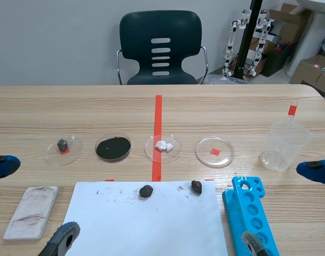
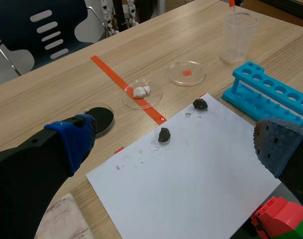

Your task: Return to the home posture

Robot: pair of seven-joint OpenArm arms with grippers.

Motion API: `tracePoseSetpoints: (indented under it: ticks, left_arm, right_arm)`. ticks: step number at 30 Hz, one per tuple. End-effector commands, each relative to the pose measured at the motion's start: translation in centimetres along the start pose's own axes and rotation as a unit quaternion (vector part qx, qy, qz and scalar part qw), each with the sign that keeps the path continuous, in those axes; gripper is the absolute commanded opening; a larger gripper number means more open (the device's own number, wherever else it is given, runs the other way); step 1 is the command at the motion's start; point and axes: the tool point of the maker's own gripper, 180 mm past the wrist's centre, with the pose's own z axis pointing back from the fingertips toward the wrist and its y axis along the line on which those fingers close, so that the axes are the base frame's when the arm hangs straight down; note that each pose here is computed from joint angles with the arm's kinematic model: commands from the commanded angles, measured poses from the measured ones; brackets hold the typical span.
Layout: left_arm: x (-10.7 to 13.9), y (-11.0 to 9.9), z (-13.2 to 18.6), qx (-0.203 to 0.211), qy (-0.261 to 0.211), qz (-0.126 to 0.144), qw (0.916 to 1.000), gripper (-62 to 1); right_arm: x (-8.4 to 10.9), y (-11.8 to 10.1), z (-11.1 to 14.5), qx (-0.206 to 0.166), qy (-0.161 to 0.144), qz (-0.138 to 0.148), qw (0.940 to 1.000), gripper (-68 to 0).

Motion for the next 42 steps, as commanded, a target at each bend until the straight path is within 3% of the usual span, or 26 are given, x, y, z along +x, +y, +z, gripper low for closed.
tracePoseSetpoints:
  ticks: [1,42]
  left_arm:
    - [0.81,0.17,-0.11,0.001,-0.015,-0.002,0.9999,1.4]
    - [0.81,0.17,-0.11,0.001,-0.015,-0.002,0.9999,1.4]
  right_arm:
    - [0.65,-0.32,-0.03,-0.006,-0.014,0.000,0.9999,-0.4]
    - [0.41,-0.32,-0.04,-0.006,-0.007,0.000,1.0000,-0.4]
